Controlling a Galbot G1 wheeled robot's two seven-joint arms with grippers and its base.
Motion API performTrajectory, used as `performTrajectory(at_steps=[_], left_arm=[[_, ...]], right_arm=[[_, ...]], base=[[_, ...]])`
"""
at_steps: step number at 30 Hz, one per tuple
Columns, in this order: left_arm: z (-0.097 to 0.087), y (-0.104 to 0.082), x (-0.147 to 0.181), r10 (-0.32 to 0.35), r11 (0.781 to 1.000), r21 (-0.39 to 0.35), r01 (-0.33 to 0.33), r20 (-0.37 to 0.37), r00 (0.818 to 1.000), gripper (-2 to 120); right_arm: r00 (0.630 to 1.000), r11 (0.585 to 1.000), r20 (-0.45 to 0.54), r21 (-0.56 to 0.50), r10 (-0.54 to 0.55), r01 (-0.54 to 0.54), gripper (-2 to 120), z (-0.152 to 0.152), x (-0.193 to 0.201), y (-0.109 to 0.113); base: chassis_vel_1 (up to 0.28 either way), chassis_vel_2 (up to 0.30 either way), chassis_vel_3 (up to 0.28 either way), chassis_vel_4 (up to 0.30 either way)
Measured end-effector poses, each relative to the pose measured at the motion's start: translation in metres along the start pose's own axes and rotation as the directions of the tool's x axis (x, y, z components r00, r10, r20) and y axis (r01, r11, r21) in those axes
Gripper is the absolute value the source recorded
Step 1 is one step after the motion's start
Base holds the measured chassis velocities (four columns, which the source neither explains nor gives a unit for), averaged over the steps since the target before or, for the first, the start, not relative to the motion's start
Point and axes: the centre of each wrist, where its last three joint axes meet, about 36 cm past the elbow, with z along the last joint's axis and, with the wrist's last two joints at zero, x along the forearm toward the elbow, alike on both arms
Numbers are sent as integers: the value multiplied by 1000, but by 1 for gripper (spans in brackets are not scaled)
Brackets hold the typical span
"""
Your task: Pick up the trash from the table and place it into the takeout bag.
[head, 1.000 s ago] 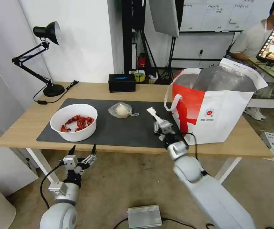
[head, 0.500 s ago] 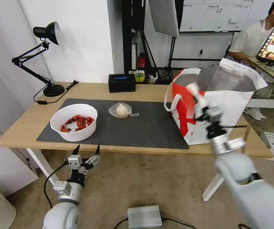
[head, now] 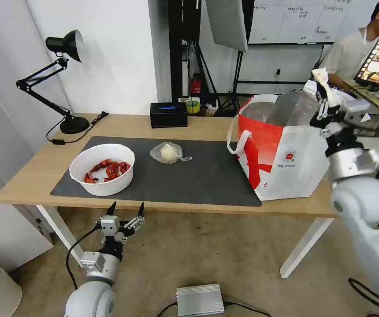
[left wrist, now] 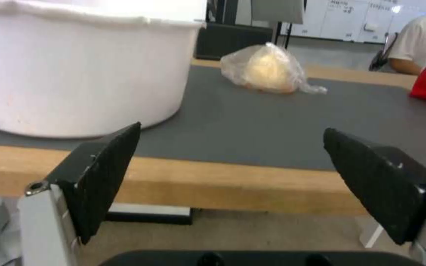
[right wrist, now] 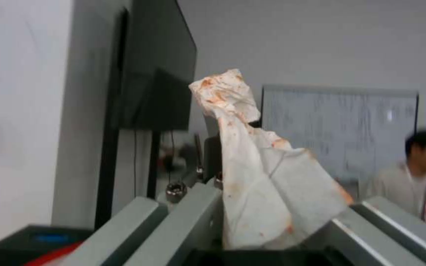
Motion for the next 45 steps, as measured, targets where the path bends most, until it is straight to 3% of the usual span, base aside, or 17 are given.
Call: performTrajectory(at_steps=[2,9,18,22,25,26,29,36,38,45], left_arm=[[-2,0,1,-1,1000,0,1,6,1000,100],[-7,3,2,1,1000,2,-1,17,1000,100],[-11,5,2,12,1000,10,-12,30,999,100],[-11,6,2,16,1000,10,-16,29,999,100],[-10,6,3,14,1000,12,-15,26,1000,100],[-10,6,3,14,1000,12,-15,26,1000,100],[-10,5,3,14,1000,14,-14,25,1000,100],[-10,4,1,16,1000,16,-17,26,1000,100],[-10,4,1,16,1000,16,-17,26,1000,100],[-11,6,-1,19,1000,13,-19,28,999,100]], right_arm=[[996,999,-93,-34,16,-20,0,-10,-10,-6],[962,980,-268,-174,51,-100,0,-25,-43,-10],[913,946,-404,-268,61,-182,0,-48,-83,-12],[870,930,-490,-290,59,-227,0,-52,-98,-14],[807,919,-586,-278,68,-279,0,-54,-108,-16],[807,919,-586,-278,68,-279,0,-54,-108,-16],[761,922,-645,-253,66,-294,0,-54,-117,-18],[713,916,-700,-250,52,-312,0,-56,-132,-21],[708,915,-705,-252,49,-315,3,-55,-133,-22],[674,910,-738,-250,43,-332,34,-50,-134,-25]], base=[[0,0,0,0],[0,0,0,0],[0,0,0,0],[0,0,0,0],[0,0,0,0],[0,0,0,0],[0,0,0,0],[0,0,0,0],[0,0,0,0],[0,0,0,0]])
